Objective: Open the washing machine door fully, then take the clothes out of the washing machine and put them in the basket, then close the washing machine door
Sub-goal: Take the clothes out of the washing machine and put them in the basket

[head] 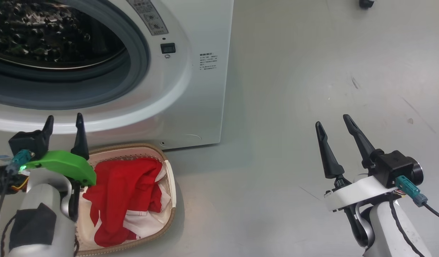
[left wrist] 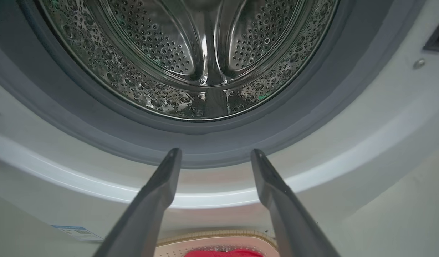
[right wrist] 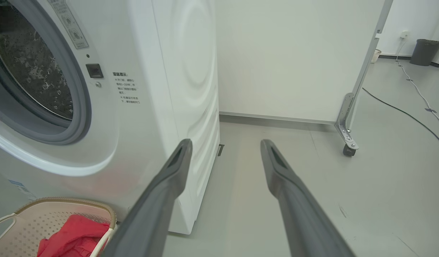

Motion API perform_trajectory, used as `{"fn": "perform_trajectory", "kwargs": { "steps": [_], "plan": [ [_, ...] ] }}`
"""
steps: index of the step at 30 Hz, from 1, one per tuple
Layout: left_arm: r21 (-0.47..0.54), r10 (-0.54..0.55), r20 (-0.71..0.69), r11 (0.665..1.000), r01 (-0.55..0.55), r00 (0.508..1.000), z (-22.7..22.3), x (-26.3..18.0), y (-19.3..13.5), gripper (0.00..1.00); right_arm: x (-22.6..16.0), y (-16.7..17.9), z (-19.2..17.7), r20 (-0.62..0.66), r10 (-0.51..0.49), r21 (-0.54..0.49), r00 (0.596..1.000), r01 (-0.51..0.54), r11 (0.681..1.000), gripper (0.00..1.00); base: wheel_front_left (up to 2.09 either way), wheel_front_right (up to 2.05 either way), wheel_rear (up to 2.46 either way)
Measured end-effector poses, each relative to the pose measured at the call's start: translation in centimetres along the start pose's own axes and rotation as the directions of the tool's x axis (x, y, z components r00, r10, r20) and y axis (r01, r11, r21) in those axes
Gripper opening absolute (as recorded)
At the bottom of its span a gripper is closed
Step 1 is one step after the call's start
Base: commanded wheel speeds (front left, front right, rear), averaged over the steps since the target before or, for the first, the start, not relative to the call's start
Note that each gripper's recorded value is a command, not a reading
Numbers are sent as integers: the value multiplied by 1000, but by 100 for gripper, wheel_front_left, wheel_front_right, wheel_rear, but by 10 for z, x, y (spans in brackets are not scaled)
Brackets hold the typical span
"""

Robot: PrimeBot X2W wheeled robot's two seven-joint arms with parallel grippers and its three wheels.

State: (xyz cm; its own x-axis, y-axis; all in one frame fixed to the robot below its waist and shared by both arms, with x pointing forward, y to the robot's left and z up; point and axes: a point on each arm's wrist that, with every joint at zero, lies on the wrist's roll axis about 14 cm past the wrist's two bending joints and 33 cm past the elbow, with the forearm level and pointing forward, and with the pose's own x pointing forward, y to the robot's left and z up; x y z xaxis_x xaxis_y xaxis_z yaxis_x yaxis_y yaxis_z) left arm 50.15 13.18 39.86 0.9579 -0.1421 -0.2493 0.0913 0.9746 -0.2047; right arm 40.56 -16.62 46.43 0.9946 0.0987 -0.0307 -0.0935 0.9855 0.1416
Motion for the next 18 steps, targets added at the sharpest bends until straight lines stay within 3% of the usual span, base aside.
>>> {"fn": "perform_trajectory", "kwargs": {
  "steps": [10, 18],
  "plan": [
    [-5, -32, 184, 999, 33, 982, 58, -36, -10, 100, -9, 16, 21, 60, 40, 11, 997, -41, 999, 100, 0, 0, 0],
    [-14, -43, 213, 999, 47, 976, 60, -70, -15, 100, -19, 27, 32, 90, 65, 12, 994, -66, 998, 100, 0, 0, 0]
  ]
}}
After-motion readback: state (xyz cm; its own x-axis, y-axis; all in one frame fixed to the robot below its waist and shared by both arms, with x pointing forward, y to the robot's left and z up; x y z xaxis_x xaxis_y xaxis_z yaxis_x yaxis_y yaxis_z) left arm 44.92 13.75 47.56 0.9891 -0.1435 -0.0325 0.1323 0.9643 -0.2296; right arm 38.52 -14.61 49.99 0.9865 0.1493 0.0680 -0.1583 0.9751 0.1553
